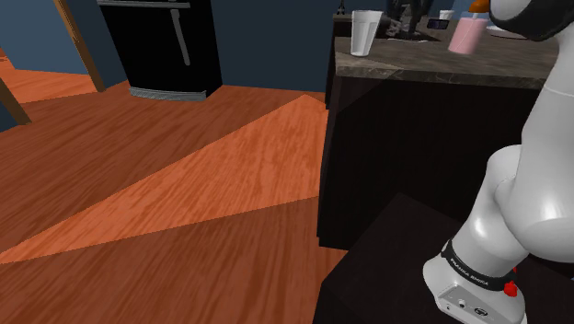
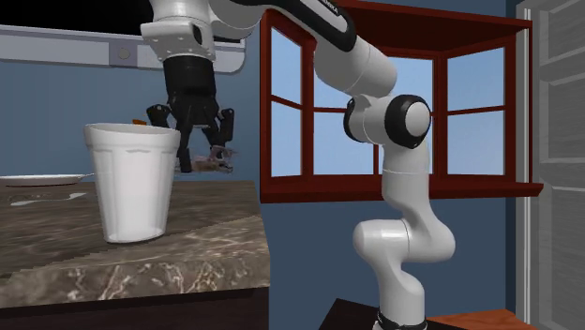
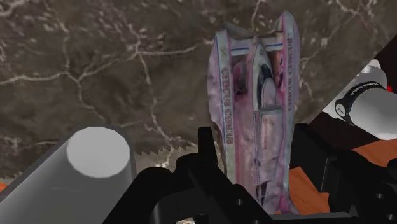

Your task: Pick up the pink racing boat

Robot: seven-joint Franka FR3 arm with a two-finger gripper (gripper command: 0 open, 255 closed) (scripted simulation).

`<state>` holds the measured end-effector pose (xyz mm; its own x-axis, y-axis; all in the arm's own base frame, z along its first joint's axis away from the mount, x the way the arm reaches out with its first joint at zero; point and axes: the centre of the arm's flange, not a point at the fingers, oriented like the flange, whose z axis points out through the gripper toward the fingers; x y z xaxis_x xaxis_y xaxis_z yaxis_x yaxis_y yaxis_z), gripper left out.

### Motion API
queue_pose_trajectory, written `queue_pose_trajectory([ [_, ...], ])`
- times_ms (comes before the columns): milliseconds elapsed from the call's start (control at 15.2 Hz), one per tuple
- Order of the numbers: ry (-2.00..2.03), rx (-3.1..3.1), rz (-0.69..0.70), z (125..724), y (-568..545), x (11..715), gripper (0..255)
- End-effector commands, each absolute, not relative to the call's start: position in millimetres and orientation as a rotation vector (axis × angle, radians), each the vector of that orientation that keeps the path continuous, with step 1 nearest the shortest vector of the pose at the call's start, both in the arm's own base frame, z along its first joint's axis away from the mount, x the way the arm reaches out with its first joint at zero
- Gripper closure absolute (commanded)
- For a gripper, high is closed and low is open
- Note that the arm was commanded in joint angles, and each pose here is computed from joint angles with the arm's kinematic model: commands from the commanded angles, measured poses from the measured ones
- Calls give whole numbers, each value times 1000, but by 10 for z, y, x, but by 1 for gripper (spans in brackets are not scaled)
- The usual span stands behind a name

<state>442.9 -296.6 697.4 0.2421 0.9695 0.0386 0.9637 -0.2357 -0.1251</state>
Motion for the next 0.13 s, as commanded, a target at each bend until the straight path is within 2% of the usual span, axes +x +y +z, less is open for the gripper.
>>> queue_pose_trajectory([
  [0, -1861, -2375, 71, 7041, -2958, 4437, 255],
  [66, -1861, -2375, 71, 7041, -2958, 4437, 255],
])
